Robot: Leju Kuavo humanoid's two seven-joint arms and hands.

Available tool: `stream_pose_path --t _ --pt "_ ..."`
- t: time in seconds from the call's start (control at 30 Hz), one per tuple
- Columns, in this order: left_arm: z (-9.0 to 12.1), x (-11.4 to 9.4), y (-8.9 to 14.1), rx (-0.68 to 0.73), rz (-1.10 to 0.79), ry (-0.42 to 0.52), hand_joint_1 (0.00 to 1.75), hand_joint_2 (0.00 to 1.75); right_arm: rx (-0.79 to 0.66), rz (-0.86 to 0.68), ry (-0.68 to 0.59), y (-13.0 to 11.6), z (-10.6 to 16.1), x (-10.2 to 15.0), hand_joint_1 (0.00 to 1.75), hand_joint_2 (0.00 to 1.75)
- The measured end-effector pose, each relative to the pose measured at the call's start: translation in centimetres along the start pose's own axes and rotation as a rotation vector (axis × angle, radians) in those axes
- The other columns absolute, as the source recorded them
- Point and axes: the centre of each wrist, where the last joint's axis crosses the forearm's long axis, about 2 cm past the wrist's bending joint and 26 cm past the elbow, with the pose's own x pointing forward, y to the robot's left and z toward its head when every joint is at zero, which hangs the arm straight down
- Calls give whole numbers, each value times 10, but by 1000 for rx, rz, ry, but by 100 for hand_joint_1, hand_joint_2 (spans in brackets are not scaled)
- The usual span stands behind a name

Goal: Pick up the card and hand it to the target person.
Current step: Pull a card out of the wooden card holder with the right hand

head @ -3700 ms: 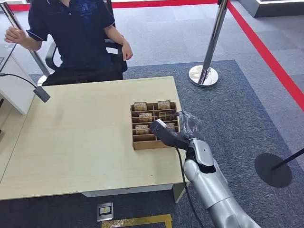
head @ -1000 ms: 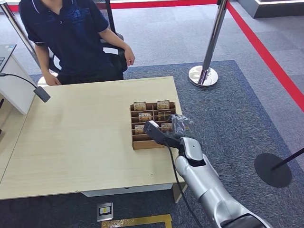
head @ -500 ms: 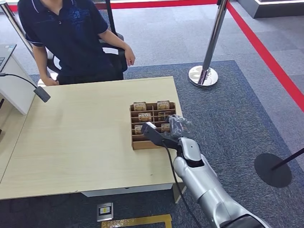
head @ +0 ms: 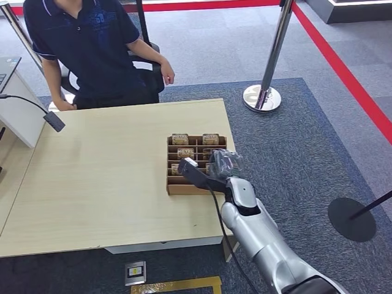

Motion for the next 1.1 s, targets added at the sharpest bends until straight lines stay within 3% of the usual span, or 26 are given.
stream_pose_path --t 1.1 --pt "0 0 0 -9 -10 -1 0 0 -7 -11 -16 3 1 4 175 175"
